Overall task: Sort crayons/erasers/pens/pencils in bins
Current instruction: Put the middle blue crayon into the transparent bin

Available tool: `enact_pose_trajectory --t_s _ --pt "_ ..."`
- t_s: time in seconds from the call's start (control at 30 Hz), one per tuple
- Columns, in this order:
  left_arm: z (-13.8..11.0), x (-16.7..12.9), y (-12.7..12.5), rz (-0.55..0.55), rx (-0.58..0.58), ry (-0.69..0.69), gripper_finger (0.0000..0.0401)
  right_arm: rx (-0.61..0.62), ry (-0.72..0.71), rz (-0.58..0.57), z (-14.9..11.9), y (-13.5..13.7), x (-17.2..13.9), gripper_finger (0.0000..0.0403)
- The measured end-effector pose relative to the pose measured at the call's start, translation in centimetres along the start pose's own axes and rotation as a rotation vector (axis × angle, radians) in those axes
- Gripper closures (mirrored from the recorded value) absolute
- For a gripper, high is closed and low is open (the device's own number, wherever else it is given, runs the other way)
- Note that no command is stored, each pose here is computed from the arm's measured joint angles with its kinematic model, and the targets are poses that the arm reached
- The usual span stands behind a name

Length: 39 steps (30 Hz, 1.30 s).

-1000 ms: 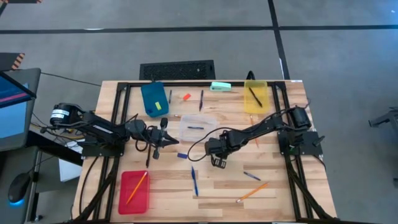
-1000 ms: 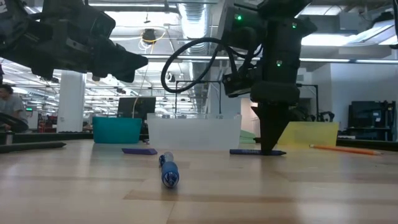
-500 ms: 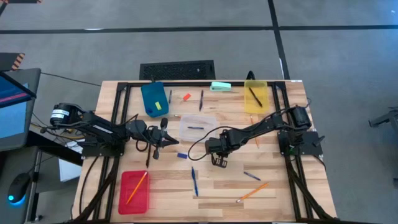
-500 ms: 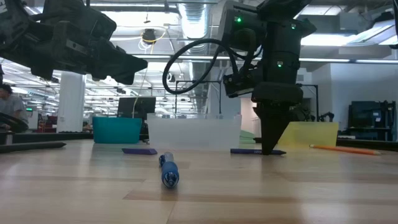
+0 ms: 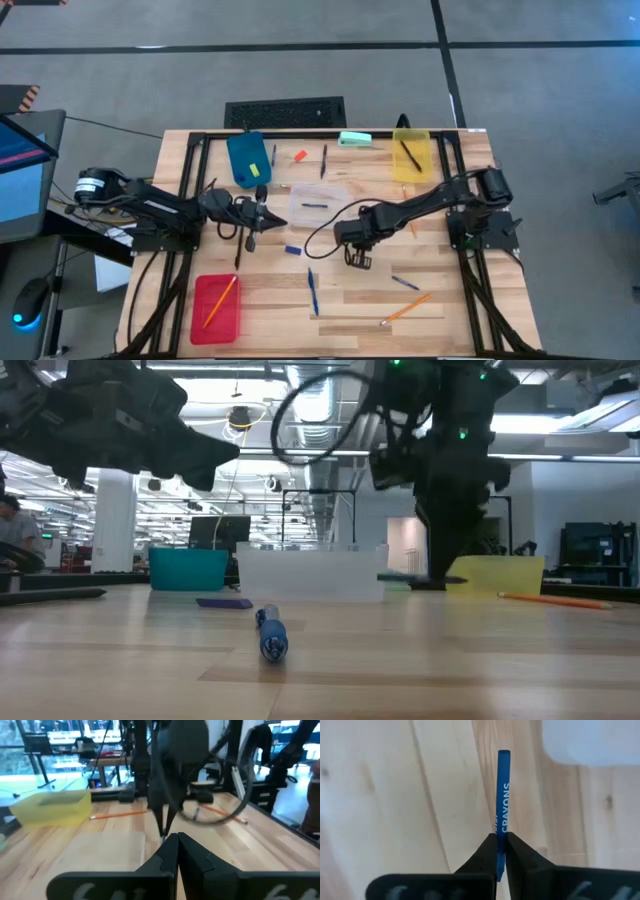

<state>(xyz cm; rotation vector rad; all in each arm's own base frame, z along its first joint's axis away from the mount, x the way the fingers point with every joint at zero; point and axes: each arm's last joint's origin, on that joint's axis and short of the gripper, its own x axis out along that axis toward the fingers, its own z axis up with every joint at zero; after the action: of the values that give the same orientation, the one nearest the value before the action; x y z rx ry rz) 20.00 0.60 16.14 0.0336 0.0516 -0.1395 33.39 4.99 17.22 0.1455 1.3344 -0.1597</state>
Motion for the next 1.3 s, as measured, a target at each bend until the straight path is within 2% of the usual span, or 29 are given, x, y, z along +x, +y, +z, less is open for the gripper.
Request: enact_pose_trajectory --t_s 0.17,0.43,0.57,0.93,1.07,1.3 --pt "0.4 -0.6 0.4 0.026 -0.004 0.013 0.0401 0.008 -0.100 0.033 0.2 -0.6 -3.1 0.0373" --pt "1.2 -1.5 1.5 0.122 0.041 0.001 0.0401 0.113 -0.379 0.125 2.2 -3.6 -7.3 0.0373" --pt "1.1 -1.9 2.2 0.202 0.035 0.030 0.0401 0.128 -0.446 0.157 3.2 -5.5 -7.6 0.0371" --pt "1.1 -2.6 4.0 0.357 0.072 0.042 0.0401 0.138 -0.545 0.127 4.5 -11.0 -8.0 0.0370" --pt "1.2 -3.0 5.0 0.450 0.074 0.034 0.0401 0.115 -0.581 0.127 4.8 -11.8 -8.2 0.0369" --pt "1.1 -3.8 6.3 0.532 0.074 0.036 0.0401 0.066 -0.597 0.105 4.9 -12.2 -8.5 0.0369"
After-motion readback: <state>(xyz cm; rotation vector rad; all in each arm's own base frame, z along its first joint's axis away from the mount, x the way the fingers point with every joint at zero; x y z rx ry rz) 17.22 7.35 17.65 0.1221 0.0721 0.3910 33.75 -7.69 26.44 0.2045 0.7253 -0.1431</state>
